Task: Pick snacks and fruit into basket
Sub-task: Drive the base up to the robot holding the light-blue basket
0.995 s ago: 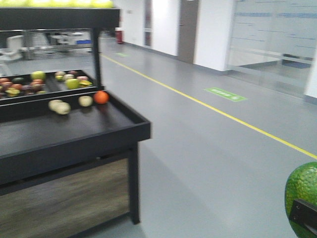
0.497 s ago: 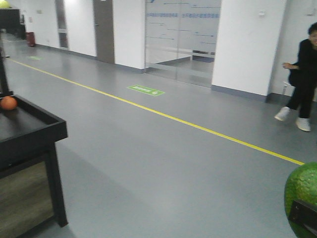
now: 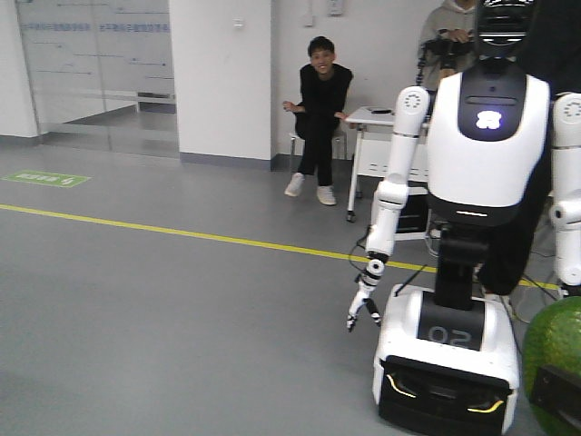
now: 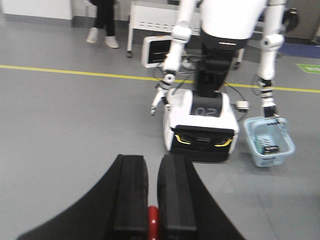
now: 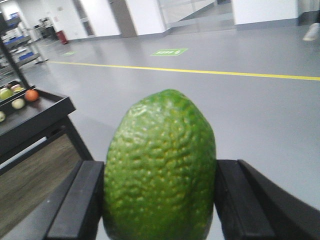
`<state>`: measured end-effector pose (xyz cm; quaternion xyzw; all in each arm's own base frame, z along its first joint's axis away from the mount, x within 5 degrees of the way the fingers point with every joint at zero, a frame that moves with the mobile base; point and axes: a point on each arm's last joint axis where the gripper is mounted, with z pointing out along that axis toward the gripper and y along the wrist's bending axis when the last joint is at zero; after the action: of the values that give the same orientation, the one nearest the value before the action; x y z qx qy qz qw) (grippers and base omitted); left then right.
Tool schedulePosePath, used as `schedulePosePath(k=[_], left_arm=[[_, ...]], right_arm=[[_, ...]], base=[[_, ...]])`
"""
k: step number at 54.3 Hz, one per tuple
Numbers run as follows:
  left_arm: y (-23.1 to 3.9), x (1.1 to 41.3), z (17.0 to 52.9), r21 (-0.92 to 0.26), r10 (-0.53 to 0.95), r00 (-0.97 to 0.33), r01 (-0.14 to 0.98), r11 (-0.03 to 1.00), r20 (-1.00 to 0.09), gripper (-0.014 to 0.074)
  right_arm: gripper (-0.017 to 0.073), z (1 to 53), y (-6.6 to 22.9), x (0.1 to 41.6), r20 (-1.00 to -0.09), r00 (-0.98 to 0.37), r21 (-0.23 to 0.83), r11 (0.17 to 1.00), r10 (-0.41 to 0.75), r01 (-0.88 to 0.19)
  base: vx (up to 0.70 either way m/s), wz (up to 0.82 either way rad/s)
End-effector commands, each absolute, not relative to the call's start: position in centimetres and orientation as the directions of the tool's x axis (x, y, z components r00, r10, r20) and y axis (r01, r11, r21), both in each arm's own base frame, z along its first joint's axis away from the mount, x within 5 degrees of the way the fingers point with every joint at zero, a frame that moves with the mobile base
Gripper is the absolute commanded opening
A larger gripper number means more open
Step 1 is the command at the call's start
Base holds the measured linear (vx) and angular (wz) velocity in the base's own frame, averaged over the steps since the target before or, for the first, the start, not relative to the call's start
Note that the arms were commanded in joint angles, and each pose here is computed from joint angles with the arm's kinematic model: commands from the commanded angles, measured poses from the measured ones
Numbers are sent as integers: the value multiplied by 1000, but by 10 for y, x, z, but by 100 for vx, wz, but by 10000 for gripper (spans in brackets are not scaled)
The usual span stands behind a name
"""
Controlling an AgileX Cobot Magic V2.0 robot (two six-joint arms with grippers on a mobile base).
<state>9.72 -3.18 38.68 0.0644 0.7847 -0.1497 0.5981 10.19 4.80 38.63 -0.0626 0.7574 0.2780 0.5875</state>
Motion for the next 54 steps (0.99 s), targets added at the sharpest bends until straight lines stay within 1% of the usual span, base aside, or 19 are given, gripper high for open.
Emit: schedulePosePath(k=[1, 35, 54], left_arm=[[-32, 97, 402, -170, -122, -176, 292, 941, -977, -9], [-32, 97, 402, -170, -122, -176, 292, 941, -977, -9], [-32, 97, 402, -170, -122, -176, 292, 941, -977, -9]], right_arm=[[-8, 400, 45, 102, -931, -228, 357, 839, 285, -411], [-8, 400, 45, 102, -931, -228, 357, 839, 285, -411], [-8, 400, 45, 102, -931, -229, 357, 839, 284, -411]], base=[[-16, -53], [-11, -41], [1, -13]])
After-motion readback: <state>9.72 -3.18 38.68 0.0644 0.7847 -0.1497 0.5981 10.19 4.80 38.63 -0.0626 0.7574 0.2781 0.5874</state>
